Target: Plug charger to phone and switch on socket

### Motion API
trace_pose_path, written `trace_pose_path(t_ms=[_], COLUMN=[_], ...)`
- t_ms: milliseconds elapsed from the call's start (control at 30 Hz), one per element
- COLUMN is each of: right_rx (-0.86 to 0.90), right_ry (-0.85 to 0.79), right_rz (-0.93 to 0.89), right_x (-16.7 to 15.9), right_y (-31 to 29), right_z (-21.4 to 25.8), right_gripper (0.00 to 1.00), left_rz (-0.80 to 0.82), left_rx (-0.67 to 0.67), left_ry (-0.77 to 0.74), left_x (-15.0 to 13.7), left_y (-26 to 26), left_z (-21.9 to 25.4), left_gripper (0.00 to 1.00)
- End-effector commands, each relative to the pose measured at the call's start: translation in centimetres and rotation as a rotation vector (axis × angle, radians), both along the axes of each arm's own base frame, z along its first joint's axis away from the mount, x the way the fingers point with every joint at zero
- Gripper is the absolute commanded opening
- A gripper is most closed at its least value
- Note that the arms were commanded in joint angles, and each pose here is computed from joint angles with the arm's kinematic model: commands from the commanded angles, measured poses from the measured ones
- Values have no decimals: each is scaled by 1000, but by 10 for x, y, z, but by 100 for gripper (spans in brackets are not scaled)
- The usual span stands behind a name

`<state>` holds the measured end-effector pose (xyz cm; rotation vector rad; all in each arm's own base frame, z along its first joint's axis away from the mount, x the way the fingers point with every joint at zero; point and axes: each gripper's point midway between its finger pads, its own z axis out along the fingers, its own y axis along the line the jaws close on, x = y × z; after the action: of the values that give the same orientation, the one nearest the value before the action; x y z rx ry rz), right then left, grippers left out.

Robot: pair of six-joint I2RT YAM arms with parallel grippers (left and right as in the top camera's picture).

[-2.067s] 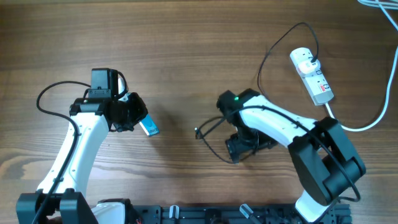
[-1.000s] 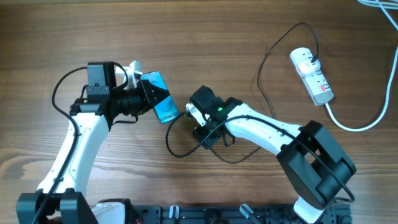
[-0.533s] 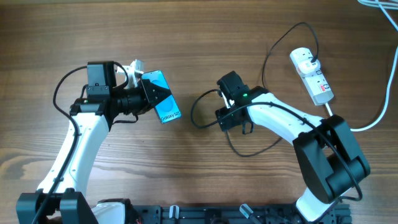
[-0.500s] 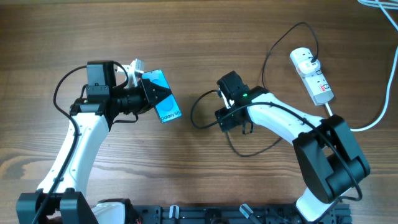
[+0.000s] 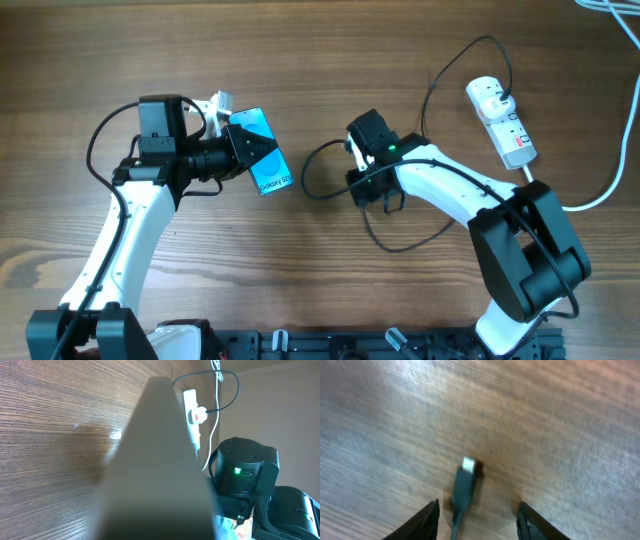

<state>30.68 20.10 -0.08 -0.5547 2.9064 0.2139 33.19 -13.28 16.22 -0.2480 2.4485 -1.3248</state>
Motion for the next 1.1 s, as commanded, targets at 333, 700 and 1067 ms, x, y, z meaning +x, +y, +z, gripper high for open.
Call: trace_pose_path(t_ms=[333,700,1067], right_rx=[-29,-65,-333], right_ry=[53,105,-82], right_rz=[29,3,-48], right_x=[-28,-39,1], right_y=[-10,-19,-63], right_z=[-36,-38,-14], right_gripper=[28,26,4], left_rz=[-24,-24,-24], left_rx=[-23,-23,-23], left_ry=[-23,-22,-23], left_x=[0,0,0], left_y=[-3,-3,-3], left_z=[6,6,6], left_gripper=[4,4,4])
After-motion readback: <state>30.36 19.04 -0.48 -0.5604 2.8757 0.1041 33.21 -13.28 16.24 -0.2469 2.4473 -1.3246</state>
